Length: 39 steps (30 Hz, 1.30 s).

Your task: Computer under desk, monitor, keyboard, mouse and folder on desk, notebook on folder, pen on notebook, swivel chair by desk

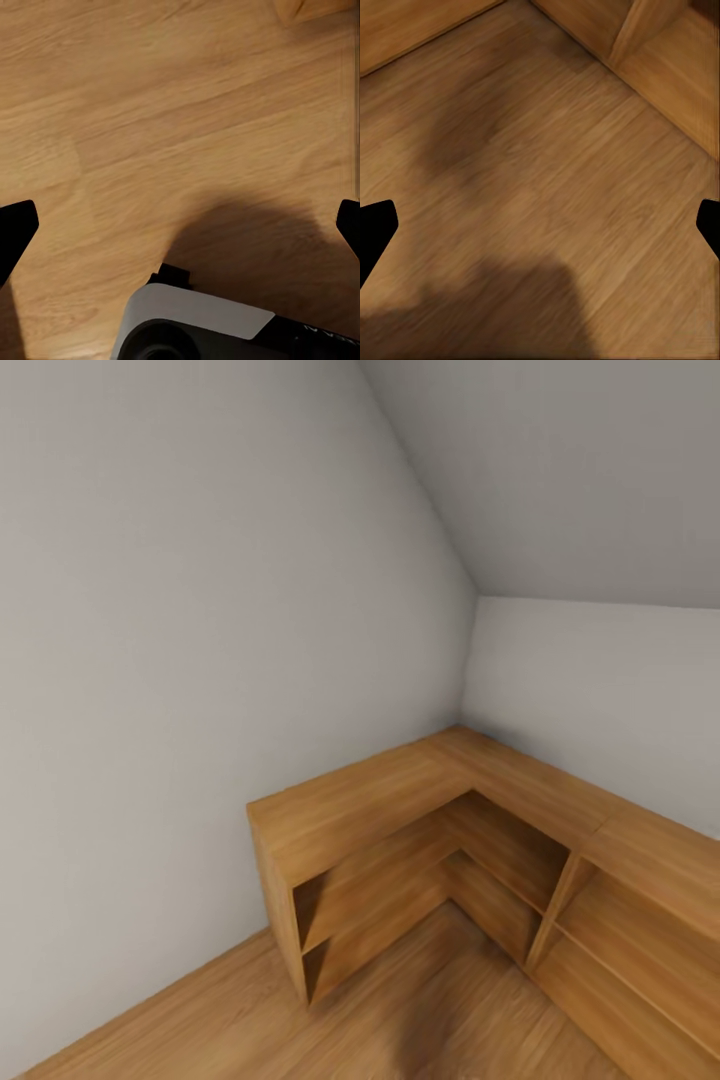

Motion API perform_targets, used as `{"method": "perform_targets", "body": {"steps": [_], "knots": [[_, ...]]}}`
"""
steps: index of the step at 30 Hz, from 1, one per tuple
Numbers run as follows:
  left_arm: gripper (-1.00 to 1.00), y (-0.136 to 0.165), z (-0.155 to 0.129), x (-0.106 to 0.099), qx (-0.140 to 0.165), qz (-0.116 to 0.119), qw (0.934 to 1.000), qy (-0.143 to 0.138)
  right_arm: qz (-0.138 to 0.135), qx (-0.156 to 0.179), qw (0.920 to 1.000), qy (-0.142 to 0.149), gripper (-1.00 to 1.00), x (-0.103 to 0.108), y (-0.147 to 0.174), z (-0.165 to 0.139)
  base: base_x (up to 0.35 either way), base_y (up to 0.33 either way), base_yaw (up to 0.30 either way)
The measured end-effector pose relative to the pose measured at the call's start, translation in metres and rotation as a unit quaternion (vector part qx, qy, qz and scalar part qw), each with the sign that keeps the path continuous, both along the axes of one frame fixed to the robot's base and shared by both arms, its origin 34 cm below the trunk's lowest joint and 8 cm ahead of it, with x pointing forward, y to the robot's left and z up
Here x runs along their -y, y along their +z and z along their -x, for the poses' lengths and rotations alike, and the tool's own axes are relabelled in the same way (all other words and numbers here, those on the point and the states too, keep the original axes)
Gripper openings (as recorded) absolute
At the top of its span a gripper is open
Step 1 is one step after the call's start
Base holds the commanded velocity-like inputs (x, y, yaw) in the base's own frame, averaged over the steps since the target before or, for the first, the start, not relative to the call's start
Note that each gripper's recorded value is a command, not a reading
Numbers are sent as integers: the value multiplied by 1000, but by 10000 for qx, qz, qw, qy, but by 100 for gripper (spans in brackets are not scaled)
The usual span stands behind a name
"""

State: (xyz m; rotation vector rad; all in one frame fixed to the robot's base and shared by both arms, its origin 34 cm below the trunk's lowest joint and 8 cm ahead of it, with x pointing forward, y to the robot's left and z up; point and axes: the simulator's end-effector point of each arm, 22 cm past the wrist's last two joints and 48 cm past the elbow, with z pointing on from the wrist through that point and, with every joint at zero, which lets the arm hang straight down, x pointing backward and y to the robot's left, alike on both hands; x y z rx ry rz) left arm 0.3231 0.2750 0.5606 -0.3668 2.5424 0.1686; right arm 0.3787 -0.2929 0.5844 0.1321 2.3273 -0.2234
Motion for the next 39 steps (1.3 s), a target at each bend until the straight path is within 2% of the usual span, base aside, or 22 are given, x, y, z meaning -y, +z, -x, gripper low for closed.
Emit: {"method": "perform_targets", "body": {"steps": [25, 39], "knots": [[100, -1, 3, 0, -36, 0, 10000, 8, -1, -27, 10000, 3, 100, 0, -1, 2, 6, 0, -281], [100, -1, 3, 0, -32, 4, 10000, 8, -1, -24, 10000, 9, 100, 0, -1, 2, 279, 8, -290]]}}
